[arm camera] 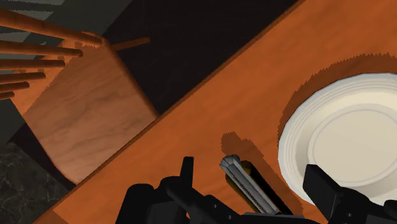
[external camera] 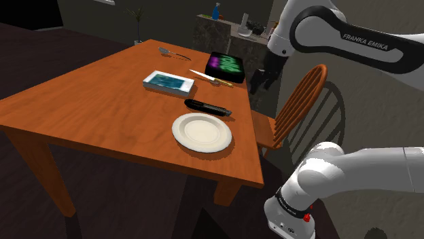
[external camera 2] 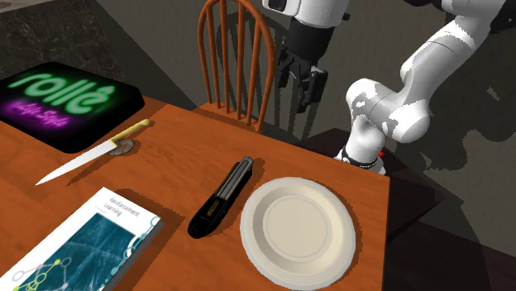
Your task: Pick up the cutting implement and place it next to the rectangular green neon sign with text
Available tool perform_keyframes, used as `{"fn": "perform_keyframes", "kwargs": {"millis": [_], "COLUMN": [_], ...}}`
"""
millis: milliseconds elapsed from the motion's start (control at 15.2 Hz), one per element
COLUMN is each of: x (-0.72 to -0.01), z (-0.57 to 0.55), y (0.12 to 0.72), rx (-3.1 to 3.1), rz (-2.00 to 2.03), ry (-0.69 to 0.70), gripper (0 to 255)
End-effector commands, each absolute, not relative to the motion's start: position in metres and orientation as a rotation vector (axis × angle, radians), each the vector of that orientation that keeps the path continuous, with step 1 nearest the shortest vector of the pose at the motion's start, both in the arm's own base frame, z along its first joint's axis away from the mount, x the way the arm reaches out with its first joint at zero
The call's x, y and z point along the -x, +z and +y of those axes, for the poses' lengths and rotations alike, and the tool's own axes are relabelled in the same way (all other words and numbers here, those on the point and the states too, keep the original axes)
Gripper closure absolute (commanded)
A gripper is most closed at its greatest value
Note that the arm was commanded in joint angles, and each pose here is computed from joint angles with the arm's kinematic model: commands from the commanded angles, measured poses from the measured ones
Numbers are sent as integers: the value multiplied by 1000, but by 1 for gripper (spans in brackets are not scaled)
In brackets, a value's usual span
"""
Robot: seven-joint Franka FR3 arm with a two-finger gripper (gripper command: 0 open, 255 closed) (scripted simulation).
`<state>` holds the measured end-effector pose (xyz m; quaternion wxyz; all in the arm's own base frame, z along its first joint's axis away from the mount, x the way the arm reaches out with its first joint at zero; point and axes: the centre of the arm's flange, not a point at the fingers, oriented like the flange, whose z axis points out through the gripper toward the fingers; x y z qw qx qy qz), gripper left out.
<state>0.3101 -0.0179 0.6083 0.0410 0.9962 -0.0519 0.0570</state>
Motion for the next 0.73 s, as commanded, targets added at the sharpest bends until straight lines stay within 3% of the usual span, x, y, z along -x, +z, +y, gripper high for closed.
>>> {"fn": "perform_keyframes", "kwargs": {"millis": [0, 660], "x": [-310, -422], "z": [-18, -15], "y": [608, 534], "rx": [-3050, -3097], "rz": [-159, 284], "ry": [174, 116], "gripper": [0, 0]}}
